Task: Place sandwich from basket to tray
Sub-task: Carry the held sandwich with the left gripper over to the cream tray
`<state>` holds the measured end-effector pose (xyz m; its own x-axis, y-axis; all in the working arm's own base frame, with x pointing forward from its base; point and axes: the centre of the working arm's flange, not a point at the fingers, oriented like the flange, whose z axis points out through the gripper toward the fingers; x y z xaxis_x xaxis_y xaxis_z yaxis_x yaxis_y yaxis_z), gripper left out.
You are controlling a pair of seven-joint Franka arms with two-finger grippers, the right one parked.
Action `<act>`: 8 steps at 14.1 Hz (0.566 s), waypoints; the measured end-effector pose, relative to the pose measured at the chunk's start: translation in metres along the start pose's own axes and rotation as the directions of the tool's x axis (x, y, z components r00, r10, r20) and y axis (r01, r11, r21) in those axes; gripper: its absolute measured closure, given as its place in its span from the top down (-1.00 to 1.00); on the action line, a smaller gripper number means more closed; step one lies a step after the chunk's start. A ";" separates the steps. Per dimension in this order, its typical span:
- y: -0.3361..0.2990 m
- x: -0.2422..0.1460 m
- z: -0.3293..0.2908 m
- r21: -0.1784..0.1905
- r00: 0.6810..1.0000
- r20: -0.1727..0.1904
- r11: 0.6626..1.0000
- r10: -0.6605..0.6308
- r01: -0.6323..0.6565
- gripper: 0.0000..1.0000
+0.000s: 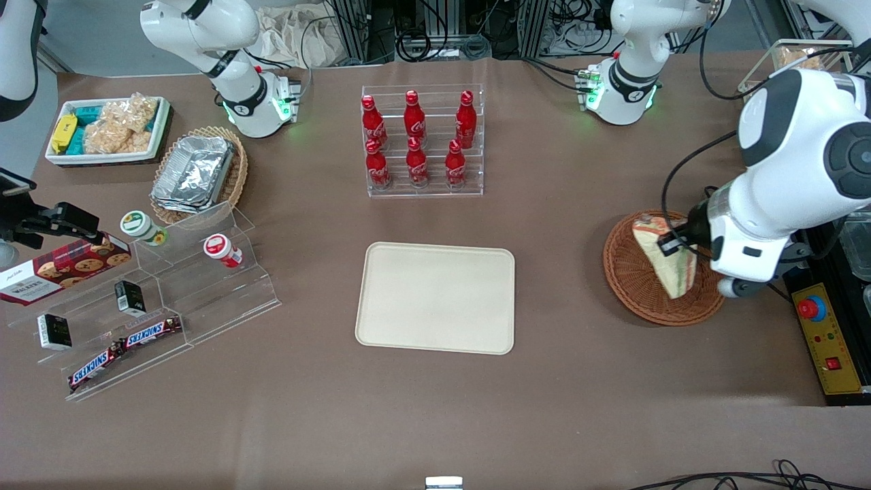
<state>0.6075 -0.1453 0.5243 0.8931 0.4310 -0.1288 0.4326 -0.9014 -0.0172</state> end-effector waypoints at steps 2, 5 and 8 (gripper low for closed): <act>0.036 -0.009 0.013 -0.024 0.997 0.030 0.997 0.069 -0.068 -0.61; 0.093 -0.018 0.045 -0.069 0.988 0.032 0.986 0.154 -0.152 -0.61; 0.144 -0.027 0.098 -0.057 0.971 -0.012 0.970 0.238 -0.238 -0.61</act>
<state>0.6333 -0.2909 0.4278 0.9718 0.2044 -0.1174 0.2134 -0.9745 0.0701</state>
